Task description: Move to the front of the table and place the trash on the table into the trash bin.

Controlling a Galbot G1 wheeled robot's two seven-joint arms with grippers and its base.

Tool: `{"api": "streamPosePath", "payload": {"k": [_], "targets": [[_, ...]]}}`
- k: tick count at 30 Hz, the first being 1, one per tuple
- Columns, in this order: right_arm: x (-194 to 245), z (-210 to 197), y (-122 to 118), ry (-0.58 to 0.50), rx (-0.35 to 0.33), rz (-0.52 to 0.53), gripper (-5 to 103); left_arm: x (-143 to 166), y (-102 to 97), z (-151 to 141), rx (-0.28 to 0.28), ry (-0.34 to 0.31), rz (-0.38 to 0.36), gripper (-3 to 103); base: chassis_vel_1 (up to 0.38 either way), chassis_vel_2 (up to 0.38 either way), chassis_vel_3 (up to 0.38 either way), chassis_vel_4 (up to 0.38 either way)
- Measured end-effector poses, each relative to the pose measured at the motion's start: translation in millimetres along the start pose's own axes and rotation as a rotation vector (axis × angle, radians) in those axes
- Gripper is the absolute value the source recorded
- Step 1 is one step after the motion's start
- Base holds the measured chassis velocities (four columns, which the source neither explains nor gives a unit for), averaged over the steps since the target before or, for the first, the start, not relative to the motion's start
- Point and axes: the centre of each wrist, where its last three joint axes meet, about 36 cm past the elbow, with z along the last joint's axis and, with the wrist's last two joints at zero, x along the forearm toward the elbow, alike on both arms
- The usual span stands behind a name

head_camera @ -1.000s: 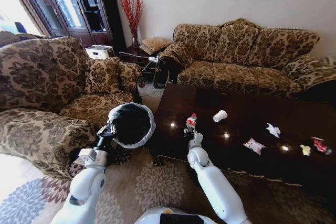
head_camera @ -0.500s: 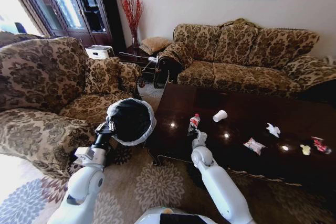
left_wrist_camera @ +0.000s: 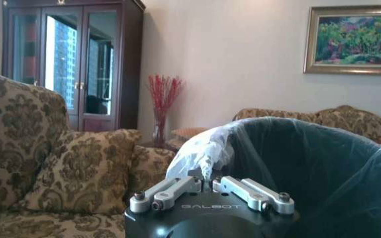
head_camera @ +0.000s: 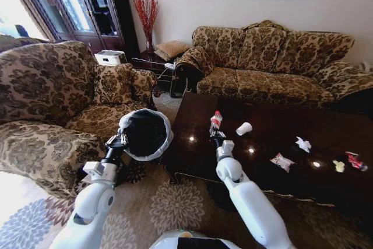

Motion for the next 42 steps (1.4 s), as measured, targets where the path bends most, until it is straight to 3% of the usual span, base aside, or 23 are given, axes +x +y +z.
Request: {"api": "streamPosePath", "payload": {"k": [2,5,10,14,18,25,35,42], "targets": [[-1.2,-19.9,0.6,-0.02,-0.013,-0.063,2,-4.9,1.5,-1.1,0.005,0.009,0.01,3,0.0,0.0,0.0,0.0],[-9.5,-73.2,10.3,-0.062,-0.008,-0.298,2,-25.7,9.3,-3.8,0.001,0.033,0.044,3,0.0,0.0,0.0,0.0],[-7.5,-94.9,34.8,-0.045,-0.011,-0.451,2,-45.9,20.7,-7.7,-0.023,0.044,0.063,3,0.0,0.0,0.0,0.0],[6.7,-106.4,73.2,-0.016,0.003,-0.627,2,-64.4,28.7,-18.7,-0.042,0.058,0.093,3,0.0,0.0,0.0,0.0],[17.2,-105.1,97.3,0.044,-0.022,-0.731,2,-68.6,35.5,-21.9,-0.047,0.065,0.093,3,0.0,0.0,0.0,0.0],[14.0,-86.3,129.3,0.133,-0.021,-0.793,2,-68.0,42.1,-25.3,-0.03,0.069,0.085,3,0.0,0.0,0.0,0.0],[8.4,-75.2,137.1,0.181,-0.008,-0.748,2,-77.7,55.2,-32.7,-0.039,0.061,0.066,3,0.0,0.0,0.0,0.0],[10.8,-69.8,134.7,0.245,-0.06,-0.689,2,-81.7,56.8,-35.4,-0.044,0.052,0.067,3,0.0,0.0,0.0,0.0]]}}
